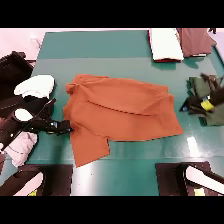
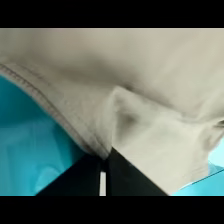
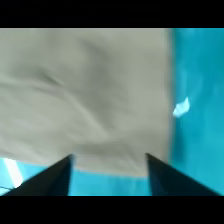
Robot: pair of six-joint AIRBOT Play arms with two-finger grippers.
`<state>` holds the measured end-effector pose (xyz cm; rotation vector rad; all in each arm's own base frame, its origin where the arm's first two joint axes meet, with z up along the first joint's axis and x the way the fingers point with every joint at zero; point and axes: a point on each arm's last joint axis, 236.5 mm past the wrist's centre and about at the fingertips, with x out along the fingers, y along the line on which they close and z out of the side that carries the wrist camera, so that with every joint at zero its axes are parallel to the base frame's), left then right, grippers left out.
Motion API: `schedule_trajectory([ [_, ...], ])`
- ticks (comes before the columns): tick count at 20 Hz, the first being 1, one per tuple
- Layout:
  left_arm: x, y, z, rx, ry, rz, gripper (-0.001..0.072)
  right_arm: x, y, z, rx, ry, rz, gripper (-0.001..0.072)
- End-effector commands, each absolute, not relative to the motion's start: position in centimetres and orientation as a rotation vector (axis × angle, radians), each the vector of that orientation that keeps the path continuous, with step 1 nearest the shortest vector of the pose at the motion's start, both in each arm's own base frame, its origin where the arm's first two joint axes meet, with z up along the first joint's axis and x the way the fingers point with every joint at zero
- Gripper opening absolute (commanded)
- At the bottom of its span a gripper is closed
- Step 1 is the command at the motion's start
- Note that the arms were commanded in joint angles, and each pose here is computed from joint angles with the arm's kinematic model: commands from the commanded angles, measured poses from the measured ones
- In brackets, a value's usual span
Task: Fold the shirts.
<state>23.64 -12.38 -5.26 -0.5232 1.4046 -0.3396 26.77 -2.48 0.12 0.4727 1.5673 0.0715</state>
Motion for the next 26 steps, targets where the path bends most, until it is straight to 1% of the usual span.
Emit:
schedule_trajectory([
  [1,25.1,-12.6,-3.7,-0.511,1.358,-0.357,0.0028,19.7,-4.7,-4.9,0.638,1.698,-0.075,0.0578],
  [3,25.2,-12.6,-3.7,-0.512,1.355,-0.356,0.0028,17.4,-4.2,-6.9,0.741,1.736,-0.095,0.0576],
  [4,25.1,-12.6,-3.7,-0.512,1.356,-0.356,0.0028,17.4,-3.4,-7.5,0.786,1.719,-0.069,0.0575],
  [6,25.2,-12.6,-3.7,-0.513,1.356,-0.356,0.0028,18.8,-2.0,-8.3,0.858,1.639,-0.039,0.0563],
  [7,25.1,-12.6,-3.7,-0.513,1.356,-0.356,0.0028,19.7,-1.5,-8.5,0.875,1.601,-0.027,0.0524],
  [9,25.1,-12.6,-3.7,-0.513,1.36,-0.357,0.0028,21.8,-0.6,-8.5,0.874,1.53,-0.004,0.0522],
  [10,25.1,-12.6,-3.7,-0.513,1.36,-0.357,0.0028,22.7,-0.2,-8.4,0.868,1.504,0.007,0.0484],
  [11,25.1,-12.6,-3.7,-0.513,1.359,-0.357,0.0028,23.3,0.0,-8.5,0.849,1.486,0.01,0.0408],
  [12,25.1,-12.6,-3.7,-0.513,1.359,-0.357,0.0028,23.8,0.3,-8.7,0.813,1.478,0.017,0.0258],
  [13,25.1,-12.6,-3.7,-0.513,1.359,-0.357,0.0027,24.1,0.8,-8.8,0.781,1.471,0.034,0.0089],
  [14,25.2,-12.6,-3.4,-0.512,1.354,-0.359,0.0027,24.4,1.2,-8.5,0.737,1.46,0.066,0.0016],
  [15,25.6,-12.7,-2.5,-0.503,1.333,-0.369,0.0026,24.8,1.6,-7.7,0.694,1.44,0.097,0.0016],
  [17,27.9,-12.6,2.0,-0.468,1.198,-0.396,0.0027,26.9,1.9,-3.7,0.592,1.34,0.155,0.0016],
  [18,29.1,-12.7,5.4,-0.452,1.11,-0.413,0.0027,28.5,1.7,-0.3,0.533,1.248,0.175,0.0016],
  [21,31.4,-13.0,18.9,-0.364,0.817,-0.49,0.0027,32.3,1.0,13.2,0.348,0.905,0.201,0.0016],
  [23,31.0,-13.1,29.5,-0.29,0.58,-0.532,0.0027,32.5,0.7,23.3,0.231,0.663,0.191,0.0016],
  [25,28.7,-13.2,39.0,-0.224,0.356,-0.559,0.0027,31.0,1.2,32.2,0.131,0.455,0.182,0.0016],
  [26,27.0,-13.1,43.0,-0.195,0.256,-0.568,0.0027,29.9,1.6,35.7,0.094,0.377,0.182,0.0016],
])
